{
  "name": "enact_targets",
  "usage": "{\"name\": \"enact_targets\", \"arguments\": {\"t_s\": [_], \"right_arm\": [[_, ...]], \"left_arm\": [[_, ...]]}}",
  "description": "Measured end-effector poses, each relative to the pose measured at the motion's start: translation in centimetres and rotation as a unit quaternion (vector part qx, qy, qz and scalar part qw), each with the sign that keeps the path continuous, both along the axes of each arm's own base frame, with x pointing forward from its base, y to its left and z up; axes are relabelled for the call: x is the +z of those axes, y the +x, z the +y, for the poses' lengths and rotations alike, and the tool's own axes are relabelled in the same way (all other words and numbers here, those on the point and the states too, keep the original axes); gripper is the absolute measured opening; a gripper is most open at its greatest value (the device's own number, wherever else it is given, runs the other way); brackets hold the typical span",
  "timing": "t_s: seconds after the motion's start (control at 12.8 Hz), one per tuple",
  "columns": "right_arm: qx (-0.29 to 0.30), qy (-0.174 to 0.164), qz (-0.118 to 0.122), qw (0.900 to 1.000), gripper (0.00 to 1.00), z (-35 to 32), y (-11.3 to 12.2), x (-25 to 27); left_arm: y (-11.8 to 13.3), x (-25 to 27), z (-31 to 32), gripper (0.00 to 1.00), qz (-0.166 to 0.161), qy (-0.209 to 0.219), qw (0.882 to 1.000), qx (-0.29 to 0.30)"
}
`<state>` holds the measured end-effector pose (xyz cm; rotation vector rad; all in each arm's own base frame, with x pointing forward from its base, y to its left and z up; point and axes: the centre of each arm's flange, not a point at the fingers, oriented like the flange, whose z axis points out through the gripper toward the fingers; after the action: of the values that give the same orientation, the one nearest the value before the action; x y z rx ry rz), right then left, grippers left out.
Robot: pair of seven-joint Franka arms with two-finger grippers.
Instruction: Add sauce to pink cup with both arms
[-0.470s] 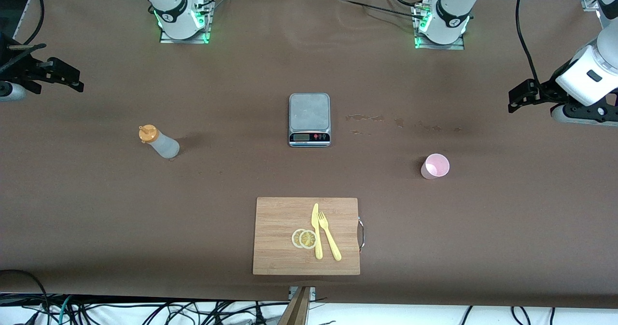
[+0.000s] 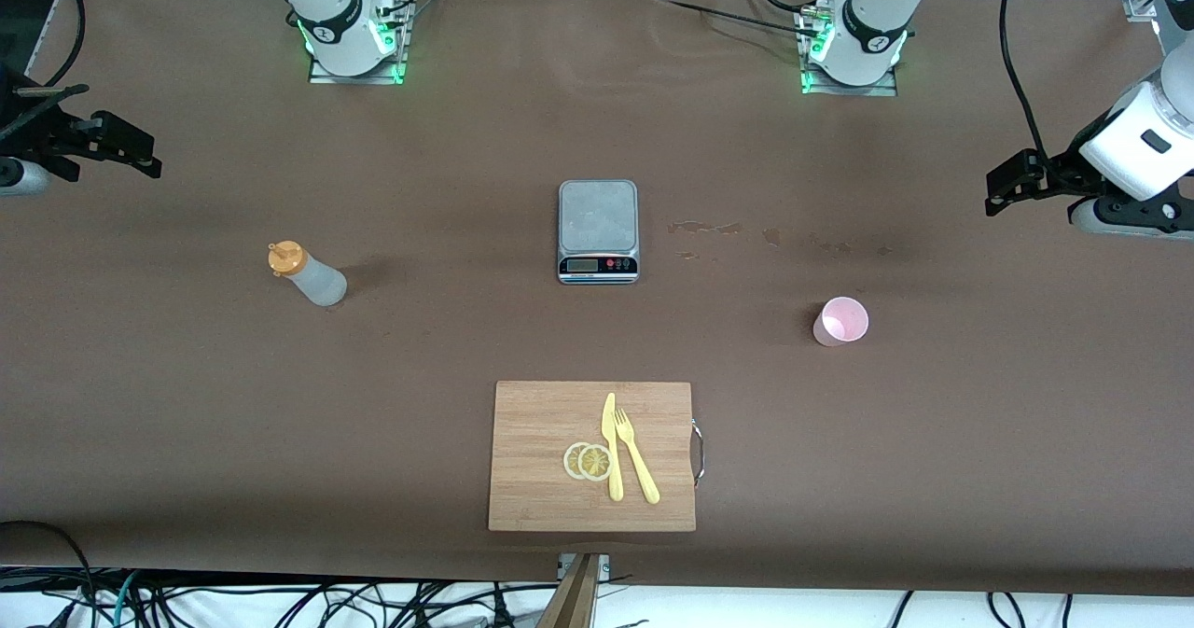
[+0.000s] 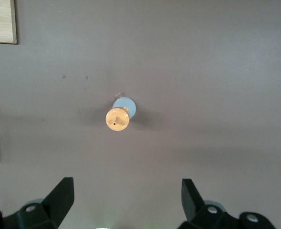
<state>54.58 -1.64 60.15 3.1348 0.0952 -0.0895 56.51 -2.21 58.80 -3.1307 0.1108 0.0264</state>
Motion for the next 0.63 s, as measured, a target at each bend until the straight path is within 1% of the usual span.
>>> {"name": "enact_targets", "arguments": {"t_s": [0.63], "right_arm": [[-0.001, 0.000, 0.000, 1.000, 1.00, -0.06, 0.01, -0.02]], "left_arm": [[0.30, -0.71, -0.39, 1.00, 0.009, 0.000, 1.000, -0.003]]}}
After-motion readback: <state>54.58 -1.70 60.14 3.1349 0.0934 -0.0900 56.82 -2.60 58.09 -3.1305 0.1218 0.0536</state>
